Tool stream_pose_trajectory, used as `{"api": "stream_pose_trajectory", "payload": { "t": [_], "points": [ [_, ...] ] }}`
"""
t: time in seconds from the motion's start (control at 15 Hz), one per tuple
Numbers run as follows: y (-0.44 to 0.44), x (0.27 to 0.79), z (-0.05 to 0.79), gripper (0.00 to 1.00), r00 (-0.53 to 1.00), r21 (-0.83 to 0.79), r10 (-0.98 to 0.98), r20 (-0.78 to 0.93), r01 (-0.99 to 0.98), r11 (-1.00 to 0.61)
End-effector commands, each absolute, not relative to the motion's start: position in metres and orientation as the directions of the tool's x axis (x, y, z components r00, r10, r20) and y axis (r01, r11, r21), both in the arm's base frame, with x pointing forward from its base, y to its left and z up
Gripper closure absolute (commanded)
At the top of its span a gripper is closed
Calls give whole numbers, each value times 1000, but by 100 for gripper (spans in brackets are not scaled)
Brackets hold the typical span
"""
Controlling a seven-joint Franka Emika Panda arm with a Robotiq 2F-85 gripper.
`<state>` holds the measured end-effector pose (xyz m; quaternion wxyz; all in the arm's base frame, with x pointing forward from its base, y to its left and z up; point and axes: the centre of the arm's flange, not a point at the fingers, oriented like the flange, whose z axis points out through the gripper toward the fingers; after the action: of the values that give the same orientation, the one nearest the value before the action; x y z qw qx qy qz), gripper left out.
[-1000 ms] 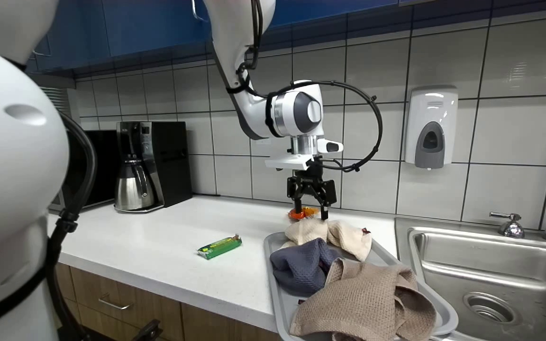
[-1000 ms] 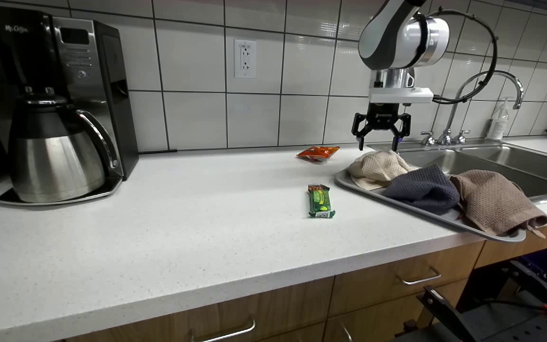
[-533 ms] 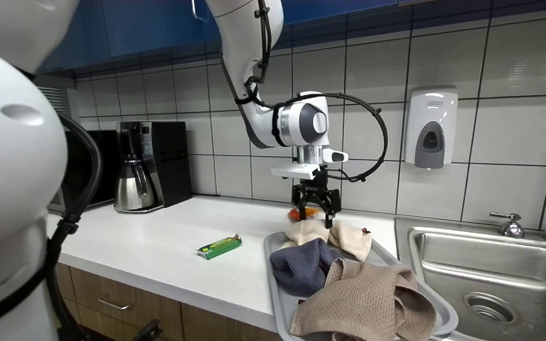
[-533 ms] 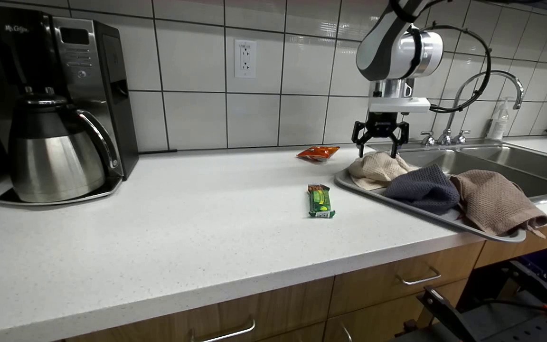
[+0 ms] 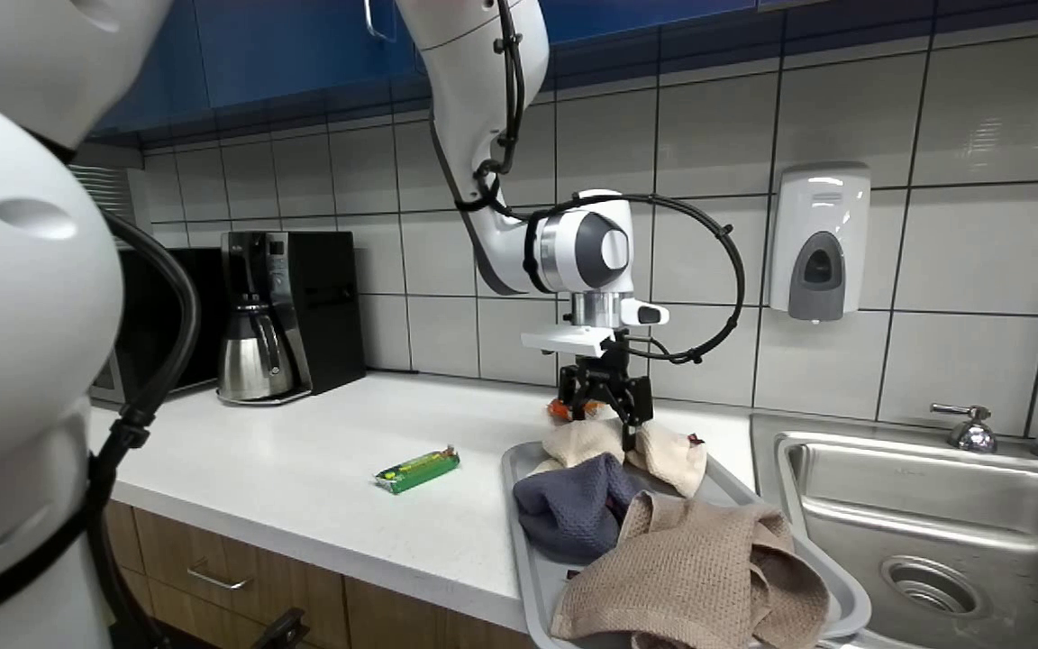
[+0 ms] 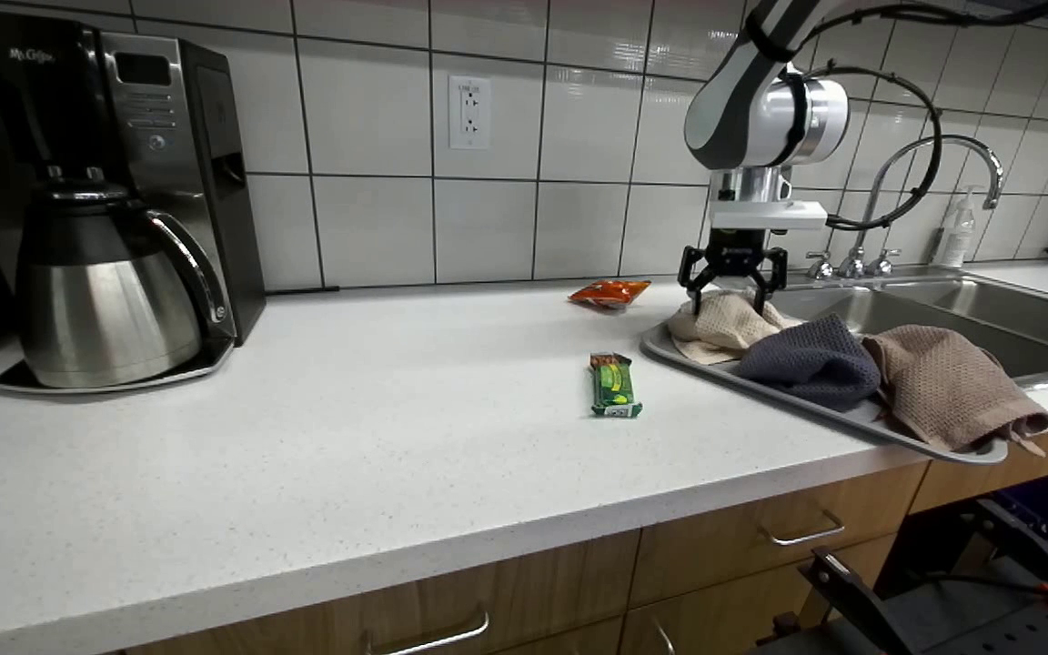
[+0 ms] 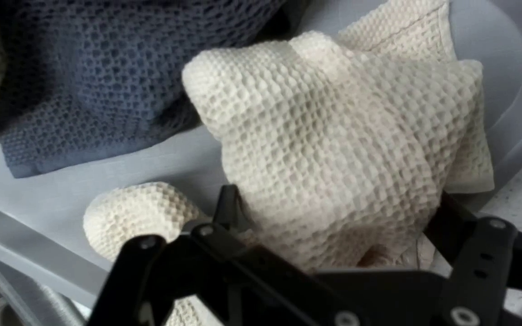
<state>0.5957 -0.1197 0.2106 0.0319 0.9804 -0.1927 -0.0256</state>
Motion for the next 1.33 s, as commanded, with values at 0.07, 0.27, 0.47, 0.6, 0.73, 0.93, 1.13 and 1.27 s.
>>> {"api": "stream_pose_trajectory", "payload": {
  "t": [0.07,0.27,0.47,0.6,0.73,0.93,1.13,1.27],
  "points": [
    [-125,603,207,34,926,51,-371,-65,-368,-928],
    [-126,604,207,58,925,45,-375,-63,-373,-927],
    [-126,605,211,80,925,42,-375,-57,-373,-927],
    [-124,607,215,95,927,42,-371,-48,-369,-929],
    [-122,608,220,100,930,39,-366,-40,-365,-930],
    [-118,609,230,99,933,37,-359,-21,-358,-933],
    [-108,610,243,99,938,35,-347,1,-346,-937],
    [-99,611,254,99,942,33,-335,19,-336,-941]
  ]
}}
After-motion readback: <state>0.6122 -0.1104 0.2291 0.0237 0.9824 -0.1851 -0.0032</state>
